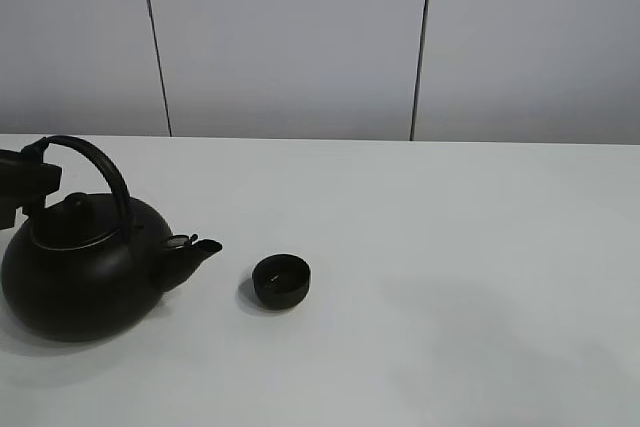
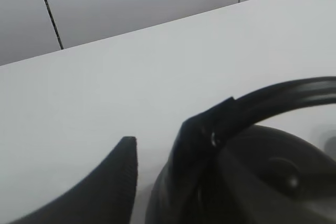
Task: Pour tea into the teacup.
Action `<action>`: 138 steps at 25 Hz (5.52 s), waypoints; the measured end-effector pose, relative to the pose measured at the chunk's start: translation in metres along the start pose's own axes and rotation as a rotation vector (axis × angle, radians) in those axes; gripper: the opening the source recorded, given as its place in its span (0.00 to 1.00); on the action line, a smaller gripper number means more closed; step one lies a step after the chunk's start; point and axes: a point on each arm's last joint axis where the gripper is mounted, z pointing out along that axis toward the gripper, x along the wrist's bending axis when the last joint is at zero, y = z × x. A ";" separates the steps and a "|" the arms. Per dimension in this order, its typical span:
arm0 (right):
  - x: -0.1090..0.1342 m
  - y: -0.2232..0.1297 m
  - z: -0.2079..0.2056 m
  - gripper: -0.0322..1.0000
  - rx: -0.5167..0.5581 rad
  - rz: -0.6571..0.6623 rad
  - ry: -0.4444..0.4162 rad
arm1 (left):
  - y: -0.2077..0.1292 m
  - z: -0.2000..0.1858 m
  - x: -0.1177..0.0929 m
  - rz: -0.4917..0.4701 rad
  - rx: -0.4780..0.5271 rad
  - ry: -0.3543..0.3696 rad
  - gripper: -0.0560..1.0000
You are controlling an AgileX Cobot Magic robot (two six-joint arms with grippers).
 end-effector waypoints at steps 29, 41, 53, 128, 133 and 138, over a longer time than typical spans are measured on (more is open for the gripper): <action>0.000 0.000 0.000 0.51 -0.001 0.000 0.000 | 0.020 -0.014 -0.001 0.014 -0.001 0.012 0.18; 0.000 0.000 0.000 0.51 -0.001 0.000 0.000 | 0.045 -0.004 -0.033 0.037 0.012 -0.068 0.18; 0.000 0.000 0.000 0.51 0.000 0.000 0.000 | 0.073 0.022 -0.049 0.029 0.045 -0.042 0.18; 0.000 0.000 0.000 0.51 0.000 0.000 0.000 | 0.075 0.029 -0.042 0.177 0.128 0.077 0.17; 0.000 0.000 0.000 0.51 -0.002 0.000 0.000 | 0.081 0.032 -0.040 0.186 0.114 0.081 0.17; 0.000 0.000 0.000 0.51 -0.002 0.000 0.000 | 0.081 0.032 -0.044 0.228 0.116 0.067 0.17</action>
